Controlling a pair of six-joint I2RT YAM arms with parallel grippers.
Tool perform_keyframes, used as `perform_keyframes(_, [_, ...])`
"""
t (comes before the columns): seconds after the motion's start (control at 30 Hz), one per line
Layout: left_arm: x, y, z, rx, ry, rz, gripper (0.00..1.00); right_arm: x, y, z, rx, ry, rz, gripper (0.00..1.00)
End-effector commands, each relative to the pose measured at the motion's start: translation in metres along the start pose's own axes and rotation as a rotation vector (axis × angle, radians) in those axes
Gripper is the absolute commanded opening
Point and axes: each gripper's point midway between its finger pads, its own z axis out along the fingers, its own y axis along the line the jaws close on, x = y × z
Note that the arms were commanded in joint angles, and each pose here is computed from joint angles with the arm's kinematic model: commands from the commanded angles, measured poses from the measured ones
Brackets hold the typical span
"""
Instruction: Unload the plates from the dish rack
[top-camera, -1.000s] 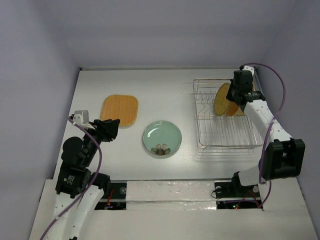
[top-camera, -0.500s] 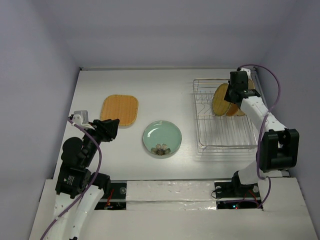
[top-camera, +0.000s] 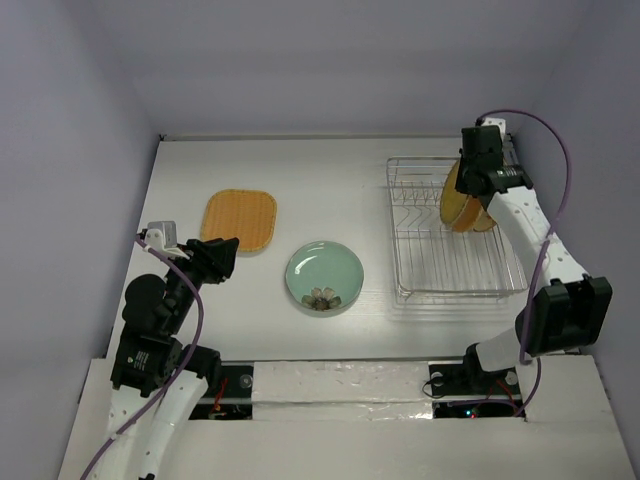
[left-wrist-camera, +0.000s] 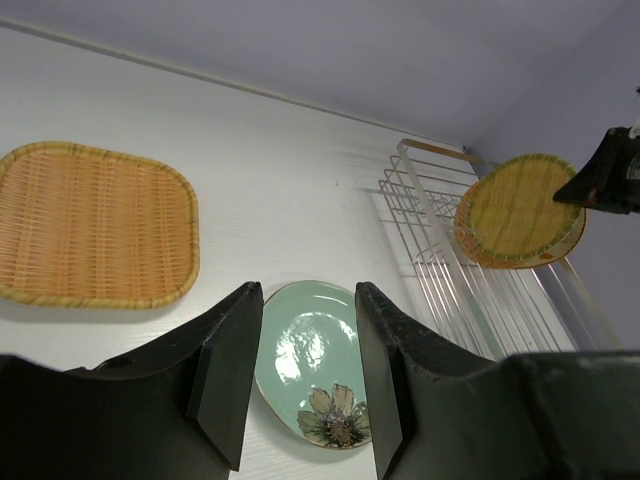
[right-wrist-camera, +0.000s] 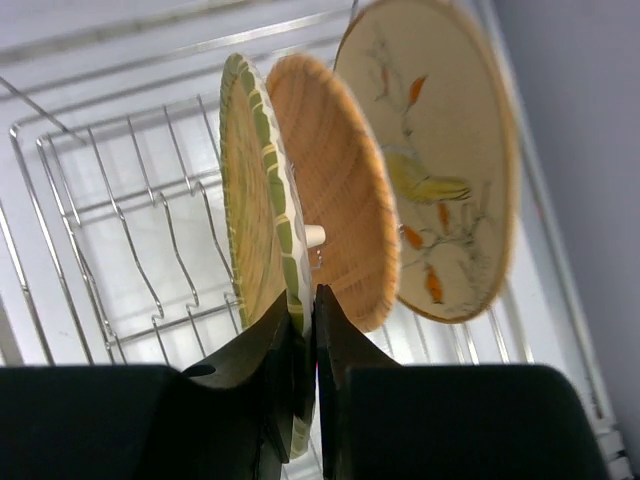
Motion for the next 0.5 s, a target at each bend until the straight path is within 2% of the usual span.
perform_keyframes(0.0, [-0.007, -0.006, 0.001, 0.030, -0.030, 0.004, 0.39, -0.070, -0.010, -0.058, 0.031, -0.222, 0.058, 0.00])
perform_keyframes(0.13, [-0.007, -0.007, 0.000, 0.033, -0.032, 0.002, 0.39, -0.090, 0.003, -0.098, -0.030, -0.312, 0.076, 0.00])
perform_keyframes(0.23, [-0.007, -0.007, 0.000, 0.032, -0.031, 0.002, 0.39, -0.100, 0.037, -0.125, -0.160, -0.365, 0.094, 0.00])
perform_keyframes(0.33, [-0.008, -0.006, 0.000, 0.029, -0.036, 0.001, 0.39, -0.098, 0.105, -0.147, -0.403, -0.385, 0.119, 0.00])
perform_keyframes(0.47, [-0.013, 0.005, -0.001, -0.034, -0.062, -0.013, 0.38, -0.078, 0.216, -0.177, -0.802, -0.317, 0.194, 0.00])
